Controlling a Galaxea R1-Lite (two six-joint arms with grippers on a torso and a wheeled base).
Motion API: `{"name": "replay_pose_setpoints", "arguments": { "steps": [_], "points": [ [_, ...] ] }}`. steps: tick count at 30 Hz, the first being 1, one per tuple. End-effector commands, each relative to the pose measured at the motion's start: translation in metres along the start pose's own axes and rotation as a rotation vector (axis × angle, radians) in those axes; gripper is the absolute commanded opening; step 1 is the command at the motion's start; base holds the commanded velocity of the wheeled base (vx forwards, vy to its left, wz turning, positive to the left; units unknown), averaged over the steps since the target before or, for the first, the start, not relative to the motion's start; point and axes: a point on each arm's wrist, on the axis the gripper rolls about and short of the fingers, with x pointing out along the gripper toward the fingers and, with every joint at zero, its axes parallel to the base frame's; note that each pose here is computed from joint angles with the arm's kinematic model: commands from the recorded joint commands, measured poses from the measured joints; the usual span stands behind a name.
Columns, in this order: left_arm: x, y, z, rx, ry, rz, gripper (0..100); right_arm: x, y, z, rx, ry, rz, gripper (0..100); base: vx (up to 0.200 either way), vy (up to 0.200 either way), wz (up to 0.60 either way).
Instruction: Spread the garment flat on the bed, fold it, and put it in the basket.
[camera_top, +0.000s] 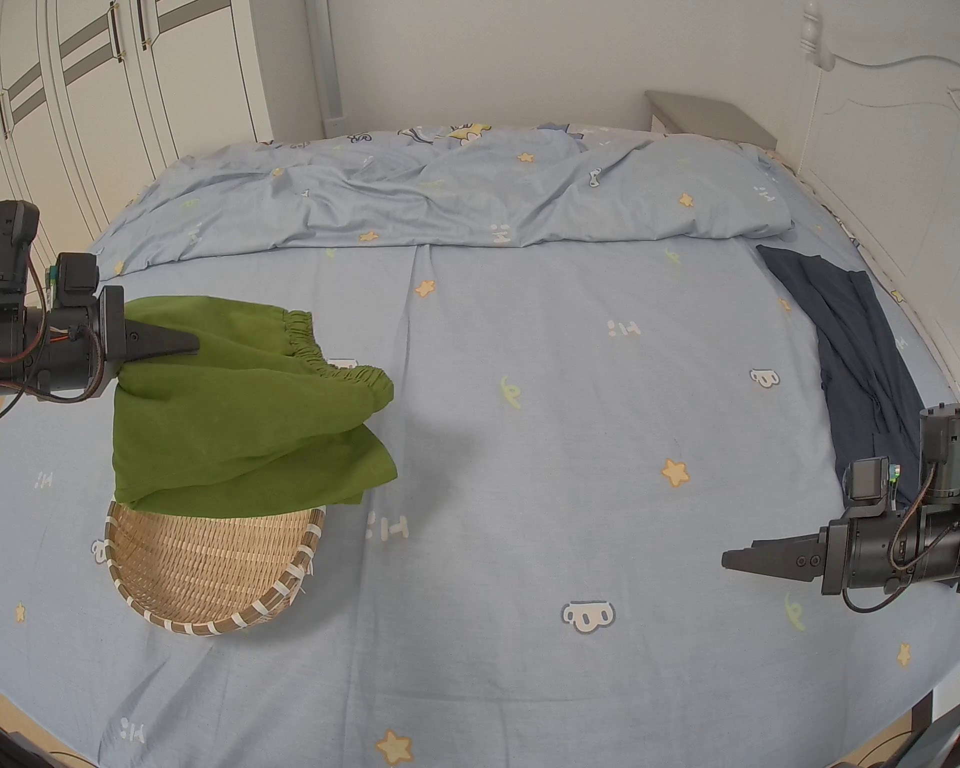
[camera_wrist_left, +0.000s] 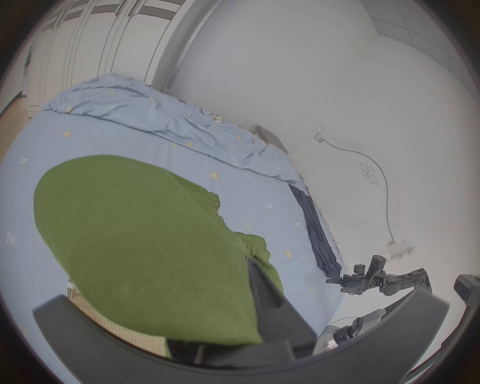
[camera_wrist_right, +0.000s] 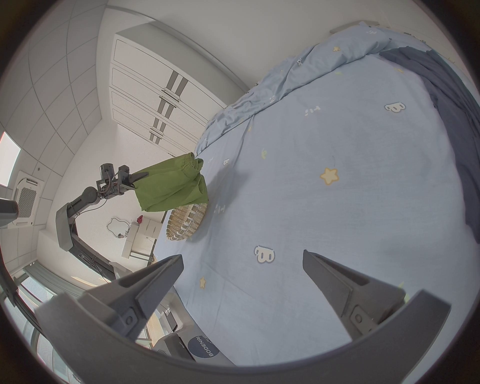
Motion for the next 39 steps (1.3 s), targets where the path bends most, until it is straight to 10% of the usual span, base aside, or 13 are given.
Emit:
{"name": "replay_pose_setpoints", "arguments": {
  "steps": [1, 13, 27, 39],
  "points": [
    [-0.004, 0.013, -0.006, -0.037, -0.001, 0.048, 0, 0.001, 0.000, -0.001, 0.000, 0.006, 0.003, 100, 0.000, 0.000, 0.00],
    [-0.028, 0.015, -0.025, -0.085, -0.009, 0.103, 0, 0.001, 0.001, -0.002, 0.001, 0.011, 0.004, 100, 0.000, 0.000, 0.00],
    [-0.017, 0.033, -0.065, -0.268, 0.216, 0.171, 0, 0.001, 0.001, -0.002, -0.001, 0.010, 0.007, 100, 0.000, 0.000, 0.00],
    [0.058, 0.124, -0.077, -0.392, 0.371, 0.380, 0, 0.002, 0.002, -0.003, -0.003, 0.016, 0.010, 100, 0.000, 0.000, 0.00]
  ]
}}
